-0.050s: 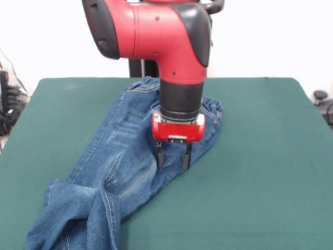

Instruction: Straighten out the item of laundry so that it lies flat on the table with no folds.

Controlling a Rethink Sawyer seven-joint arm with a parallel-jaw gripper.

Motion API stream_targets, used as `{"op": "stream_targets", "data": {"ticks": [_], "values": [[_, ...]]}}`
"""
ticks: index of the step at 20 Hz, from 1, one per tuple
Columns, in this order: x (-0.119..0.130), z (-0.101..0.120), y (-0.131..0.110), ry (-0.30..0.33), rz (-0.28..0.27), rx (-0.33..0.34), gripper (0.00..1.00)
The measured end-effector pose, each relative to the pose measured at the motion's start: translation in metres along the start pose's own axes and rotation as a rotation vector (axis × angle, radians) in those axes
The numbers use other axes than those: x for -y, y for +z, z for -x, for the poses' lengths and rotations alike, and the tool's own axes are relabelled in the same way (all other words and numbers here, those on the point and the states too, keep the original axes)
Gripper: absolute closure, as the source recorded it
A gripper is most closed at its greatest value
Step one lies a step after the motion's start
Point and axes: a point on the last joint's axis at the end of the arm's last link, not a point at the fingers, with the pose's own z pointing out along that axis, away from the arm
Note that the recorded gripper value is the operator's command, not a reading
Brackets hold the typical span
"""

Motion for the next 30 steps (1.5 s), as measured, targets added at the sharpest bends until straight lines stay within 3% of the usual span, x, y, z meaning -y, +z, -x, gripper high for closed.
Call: {"op": "stream_targets", "data": {"ticks": [5, 6, 12, 20, 24, 30], "values": [[-0.002, 0.001, 0.000, 0.001, -0.013, 0.002, 0.00], [-0.006, 0.001, 0.000, -0.019, -0.025, 0.010, 1.00], [-0.016, 0.002, 0.000, -0.048, -0.034, 0.027, 1.00], [-0.014, 0.003, 0.000, -0.006, -0.027, 0.020, 1.00], [-0.011, 0.003, -0.006, 0.060, -0.007, 0.005, 1.00], [-0.009, 0.013, -0.051, 0.162, 0.010, -0.011, 1.00]]}}
